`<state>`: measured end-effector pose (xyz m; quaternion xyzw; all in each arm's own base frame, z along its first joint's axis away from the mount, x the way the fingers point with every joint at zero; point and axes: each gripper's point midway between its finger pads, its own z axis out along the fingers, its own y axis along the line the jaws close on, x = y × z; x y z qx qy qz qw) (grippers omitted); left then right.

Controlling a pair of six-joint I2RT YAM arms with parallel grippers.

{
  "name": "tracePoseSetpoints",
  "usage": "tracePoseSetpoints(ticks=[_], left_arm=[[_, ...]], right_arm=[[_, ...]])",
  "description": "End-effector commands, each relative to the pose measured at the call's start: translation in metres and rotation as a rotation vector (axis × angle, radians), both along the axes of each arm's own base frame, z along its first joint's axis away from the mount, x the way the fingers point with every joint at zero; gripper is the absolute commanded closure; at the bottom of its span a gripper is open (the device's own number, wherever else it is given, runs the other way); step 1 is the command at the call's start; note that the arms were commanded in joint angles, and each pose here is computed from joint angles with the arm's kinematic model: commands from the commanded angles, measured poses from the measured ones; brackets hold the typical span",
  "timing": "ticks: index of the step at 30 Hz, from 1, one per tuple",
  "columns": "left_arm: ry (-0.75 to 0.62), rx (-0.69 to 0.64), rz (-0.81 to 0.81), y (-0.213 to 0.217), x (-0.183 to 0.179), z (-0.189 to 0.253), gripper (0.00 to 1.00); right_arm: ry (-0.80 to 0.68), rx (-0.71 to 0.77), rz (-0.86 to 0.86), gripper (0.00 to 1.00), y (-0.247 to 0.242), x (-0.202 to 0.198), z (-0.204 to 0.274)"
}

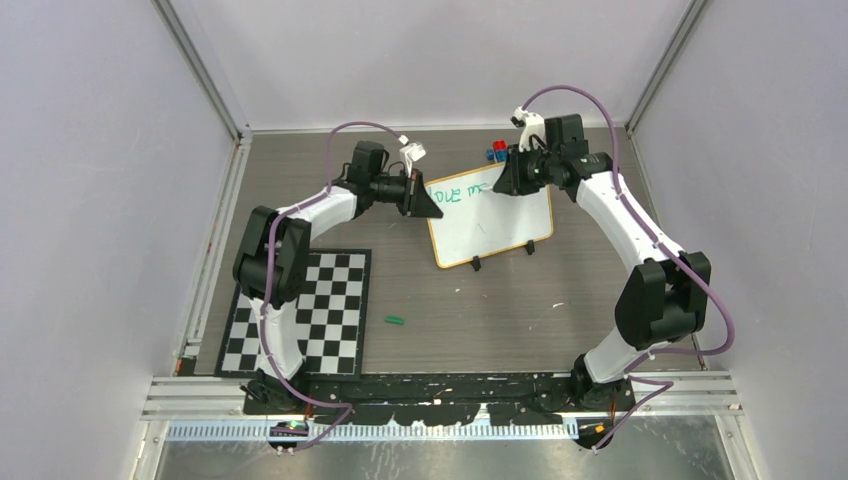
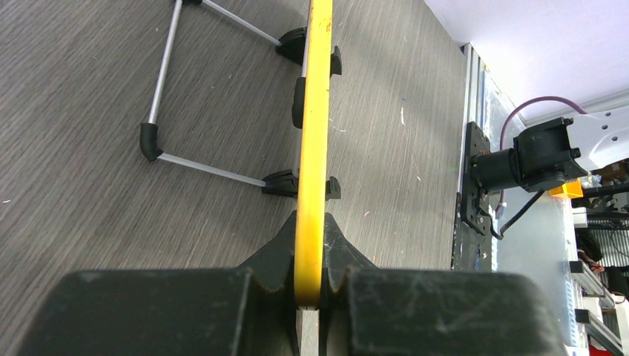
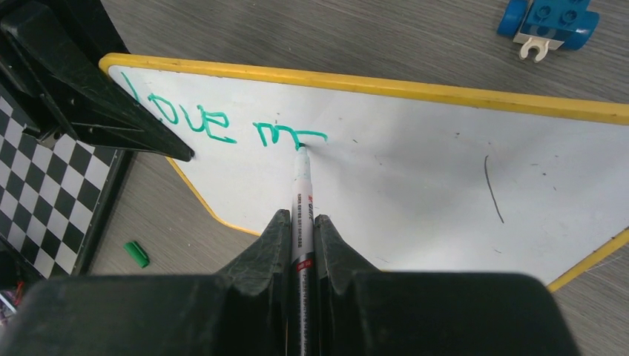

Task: Write a sentence on the whiteboard

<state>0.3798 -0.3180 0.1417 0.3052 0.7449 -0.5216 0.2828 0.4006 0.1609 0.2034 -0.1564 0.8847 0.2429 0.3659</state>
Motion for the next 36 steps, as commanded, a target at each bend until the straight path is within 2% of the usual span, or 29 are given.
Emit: tracePoseSetpoints(ticks=[1, 22, 36], left_arm=[[0.008, 0.024, 0.014, 0.001, -0.001, -0.010, 1.00], [0.005, 0.019, 0.016, 0.001, 0.000, -0.008, 1.00], [0.006, 0.020, 0.017, 0.001, 0.000, -0.008, 1.00]], right_arm=[[-0.080, -0.041, -0.043, 1.00, -0.018, 0.007, 0.015], [-0.114, 0.000, -0.059, 1.00, -0.016, 0.022, 0.034], [-0.056, -0.030, -0.053, 1.00, -0.022, 0.004, 0.012]])
